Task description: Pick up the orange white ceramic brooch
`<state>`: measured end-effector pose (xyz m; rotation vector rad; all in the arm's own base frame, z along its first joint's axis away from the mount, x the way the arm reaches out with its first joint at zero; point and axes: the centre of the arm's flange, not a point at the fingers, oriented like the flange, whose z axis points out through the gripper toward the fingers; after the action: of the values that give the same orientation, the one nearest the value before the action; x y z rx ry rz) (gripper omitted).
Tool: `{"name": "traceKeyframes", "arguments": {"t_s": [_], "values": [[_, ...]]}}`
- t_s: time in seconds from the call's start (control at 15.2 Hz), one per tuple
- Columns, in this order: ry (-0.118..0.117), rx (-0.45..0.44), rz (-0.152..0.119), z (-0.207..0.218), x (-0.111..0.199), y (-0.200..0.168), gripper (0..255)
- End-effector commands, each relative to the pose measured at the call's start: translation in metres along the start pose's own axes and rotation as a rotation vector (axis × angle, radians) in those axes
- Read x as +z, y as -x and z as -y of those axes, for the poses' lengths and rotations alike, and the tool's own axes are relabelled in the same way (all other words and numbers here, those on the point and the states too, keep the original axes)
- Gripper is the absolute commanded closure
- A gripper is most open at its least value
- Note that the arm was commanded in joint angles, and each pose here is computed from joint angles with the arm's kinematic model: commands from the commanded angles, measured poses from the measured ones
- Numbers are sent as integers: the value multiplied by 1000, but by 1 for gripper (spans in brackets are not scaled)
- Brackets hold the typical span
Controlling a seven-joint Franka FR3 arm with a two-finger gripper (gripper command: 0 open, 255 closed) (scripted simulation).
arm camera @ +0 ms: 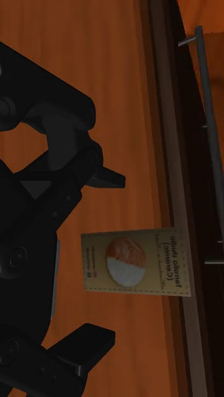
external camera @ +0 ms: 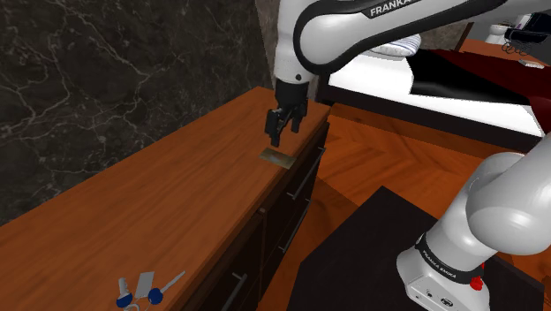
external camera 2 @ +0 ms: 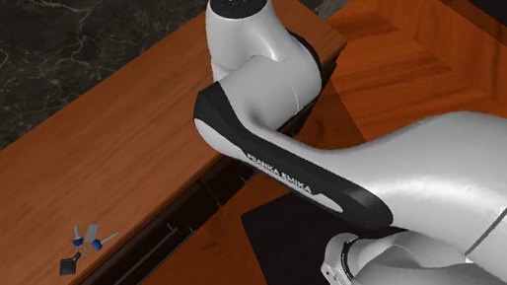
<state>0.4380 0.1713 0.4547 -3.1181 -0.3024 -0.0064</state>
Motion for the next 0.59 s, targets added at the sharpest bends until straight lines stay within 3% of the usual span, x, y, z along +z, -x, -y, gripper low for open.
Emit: {"name": "traceKeyframes", "arguments": {"t_s": [0.0, 0.53], "values": [[-1, -33, 5, 13, 20, -11, 0], [-1, -35, 6, 14, 61, -11, 0]]}}
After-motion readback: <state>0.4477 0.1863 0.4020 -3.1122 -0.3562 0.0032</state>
